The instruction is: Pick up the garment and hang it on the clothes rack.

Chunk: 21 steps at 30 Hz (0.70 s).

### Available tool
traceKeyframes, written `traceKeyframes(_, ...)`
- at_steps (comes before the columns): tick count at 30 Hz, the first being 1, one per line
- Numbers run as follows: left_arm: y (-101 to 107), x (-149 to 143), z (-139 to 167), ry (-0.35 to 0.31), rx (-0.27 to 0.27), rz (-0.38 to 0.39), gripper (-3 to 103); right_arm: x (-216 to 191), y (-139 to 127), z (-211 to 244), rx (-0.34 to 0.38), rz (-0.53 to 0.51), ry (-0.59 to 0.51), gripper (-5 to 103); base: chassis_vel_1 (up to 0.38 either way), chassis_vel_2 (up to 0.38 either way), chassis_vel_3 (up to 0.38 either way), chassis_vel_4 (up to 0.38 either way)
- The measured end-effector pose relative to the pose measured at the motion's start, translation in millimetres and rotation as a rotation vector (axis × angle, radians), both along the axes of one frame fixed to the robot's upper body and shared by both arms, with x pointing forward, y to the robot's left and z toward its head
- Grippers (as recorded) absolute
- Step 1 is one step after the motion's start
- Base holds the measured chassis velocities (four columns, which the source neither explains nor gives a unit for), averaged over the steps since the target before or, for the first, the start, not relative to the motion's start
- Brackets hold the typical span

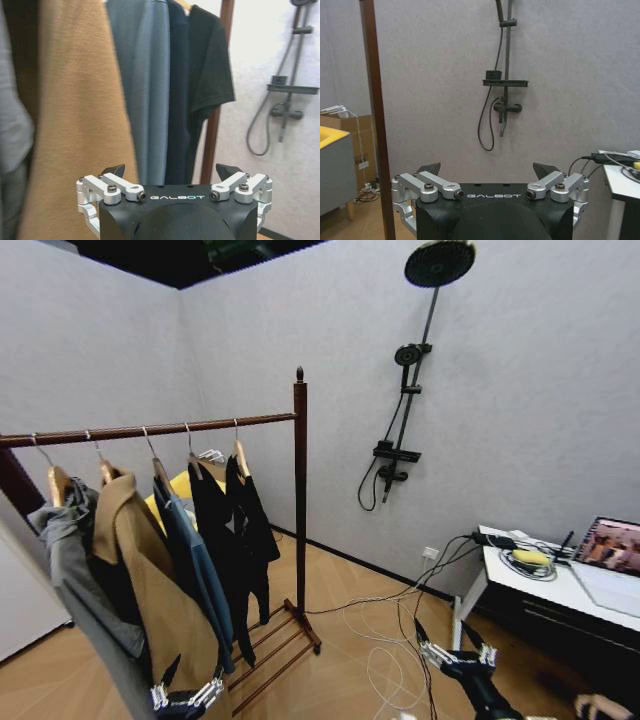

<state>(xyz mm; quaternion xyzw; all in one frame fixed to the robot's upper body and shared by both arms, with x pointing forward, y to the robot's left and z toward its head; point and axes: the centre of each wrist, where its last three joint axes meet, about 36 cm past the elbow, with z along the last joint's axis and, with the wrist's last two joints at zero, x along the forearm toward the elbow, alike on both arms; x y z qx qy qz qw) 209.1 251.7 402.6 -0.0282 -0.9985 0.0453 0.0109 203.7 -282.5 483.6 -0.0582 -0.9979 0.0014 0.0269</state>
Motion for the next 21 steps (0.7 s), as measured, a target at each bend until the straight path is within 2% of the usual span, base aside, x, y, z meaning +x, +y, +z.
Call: traceKeyframes(21, 0.0, 0.0, 0.0, 0.0, 0.0, 0.0, 100, 0.2, 0.0, -0.3, 0.001, 0.0, 0.001, 100, -0.121, -0.127, -0.118, -0.119)
